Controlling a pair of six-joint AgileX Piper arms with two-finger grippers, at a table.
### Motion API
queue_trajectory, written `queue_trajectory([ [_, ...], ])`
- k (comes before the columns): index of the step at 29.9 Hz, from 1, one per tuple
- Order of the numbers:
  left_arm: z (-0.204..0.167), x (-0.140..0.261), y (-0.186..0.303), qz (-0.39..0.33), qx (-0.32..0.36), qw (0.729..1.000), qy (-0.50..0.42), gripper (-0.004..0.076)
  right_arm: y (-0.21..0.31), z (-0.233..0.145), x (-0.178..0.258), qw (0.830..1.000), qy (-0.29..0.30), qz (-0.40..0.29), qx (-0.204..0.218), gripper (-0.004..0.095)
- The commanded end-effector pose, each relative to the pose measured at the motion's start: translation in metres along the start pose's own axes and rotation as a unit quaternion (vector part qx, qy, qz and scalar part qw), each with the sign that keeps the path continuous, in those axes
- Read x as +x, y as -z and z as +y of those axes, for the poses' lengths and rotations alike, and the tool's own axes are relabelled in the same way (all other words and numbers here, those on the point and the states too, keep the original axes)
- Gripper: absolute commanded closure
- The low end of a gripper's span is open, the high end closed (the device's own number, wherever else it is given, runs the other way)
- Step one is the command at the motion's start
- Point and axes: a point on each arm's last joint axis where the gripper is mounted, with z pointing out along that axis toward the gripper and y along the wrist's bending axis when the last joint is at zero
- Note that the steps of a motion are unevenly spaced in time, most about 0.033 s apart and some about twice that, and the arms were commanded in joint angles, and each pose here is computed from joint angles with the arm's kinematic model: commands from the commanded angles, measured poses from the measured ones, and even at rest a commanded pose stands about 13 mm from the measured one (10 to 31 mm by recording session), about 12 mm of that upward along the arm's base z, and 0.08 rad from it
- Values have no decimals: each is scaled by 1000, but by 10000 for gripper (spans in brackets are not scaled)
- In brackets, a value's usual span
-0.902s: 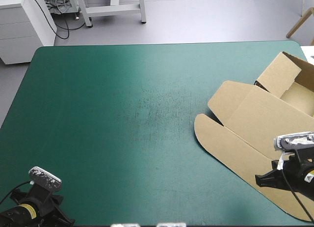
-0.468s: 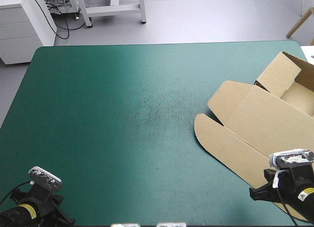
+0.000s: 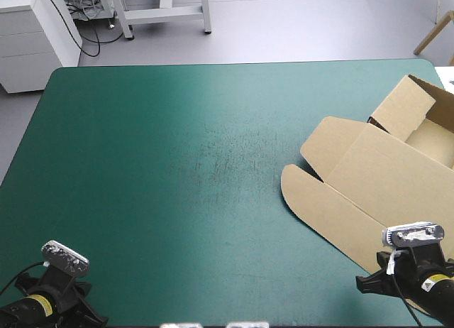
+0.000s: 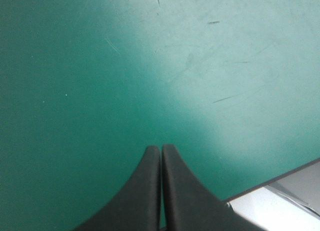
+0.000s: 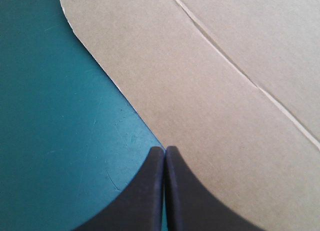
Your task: Fold the box
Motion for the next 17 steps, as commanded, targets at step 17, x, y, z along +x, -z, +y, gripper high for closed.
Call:
queue_trajectory([
  [17, 1, -6, 6, -14, 0, 1000, 3, 734, 4, 0, -13, 999, -4, -53, 0, 927],
])
